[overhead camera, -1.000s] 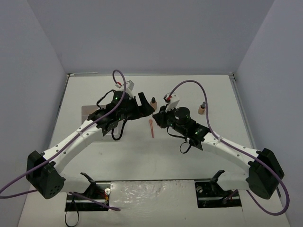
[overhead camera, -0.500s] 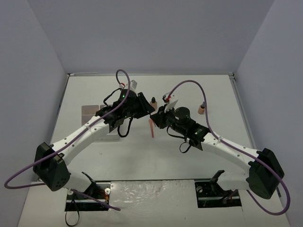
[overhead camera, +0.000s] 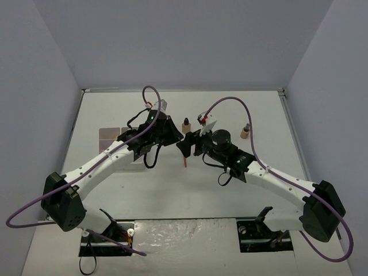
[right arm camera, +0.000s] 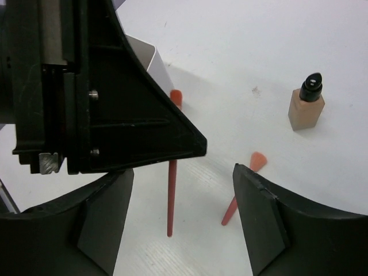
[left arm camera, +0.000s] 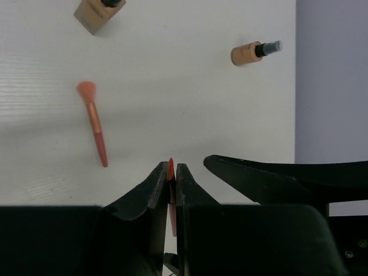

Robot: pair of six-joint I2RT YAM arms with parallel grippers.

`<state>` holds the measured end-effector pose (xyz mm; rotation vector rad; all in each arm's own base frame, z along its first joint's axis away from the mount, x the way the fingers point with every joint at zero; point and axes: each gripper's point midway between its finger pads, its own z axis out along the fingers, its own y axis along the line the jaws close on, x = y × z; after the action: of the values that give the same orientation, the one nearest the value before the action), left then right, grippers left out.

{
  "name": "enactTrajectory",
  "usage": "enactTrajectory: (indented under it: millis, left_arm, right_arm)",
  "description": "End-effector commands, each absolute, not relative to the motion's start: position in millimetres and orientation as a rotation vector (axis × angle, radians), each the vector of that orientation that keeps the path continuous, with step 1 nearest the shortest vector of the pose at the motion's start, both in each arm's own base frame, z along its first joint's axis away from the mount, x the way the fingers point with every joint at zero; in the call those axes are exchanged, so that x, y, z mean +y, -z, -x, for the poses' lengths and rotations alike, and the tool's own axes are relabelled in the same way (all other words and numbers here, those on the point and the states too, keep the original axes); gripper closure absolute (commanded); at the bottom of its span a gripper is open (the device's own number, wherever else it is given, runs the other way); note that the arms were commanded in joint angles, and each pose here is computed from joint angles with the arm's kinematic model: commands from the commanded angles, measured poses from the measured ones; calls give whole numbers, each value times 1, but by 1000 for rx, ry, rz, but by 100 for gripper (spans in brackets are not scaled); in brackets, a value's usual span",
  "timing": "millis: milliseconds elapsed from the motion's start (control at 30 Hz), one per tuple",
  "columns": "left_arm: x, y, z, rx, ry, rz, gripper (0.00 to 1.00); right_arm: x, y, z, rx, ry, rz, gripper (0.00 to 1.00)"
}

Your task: Organize the makeup

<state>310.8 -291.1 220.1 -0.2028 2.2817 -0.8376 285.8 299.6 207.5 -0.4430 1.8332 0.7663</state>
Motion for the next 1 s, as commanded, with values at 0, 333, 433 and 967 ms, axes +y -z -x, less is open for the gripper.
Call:
enactTrajectory:
  millis: [0,333,433,967]
  left_arm:
    - [-231,-278,-327,2077,536,139,100]
    - [-98,-272,-353,1860,-3,175,100]
    - [-82,-264,-362,1802,-68,161,100]
    - [-85,-209,-388,1767,-97,103,94]
  right_arm:
    - [283,-243,-292,1757,-701,372,15]
    - [234,-219,-280,1832,-556,306,0]
    - [229,-214,-277,1842,-554,296,0]
    - [218,-201,-269,1874,-545,285,0]
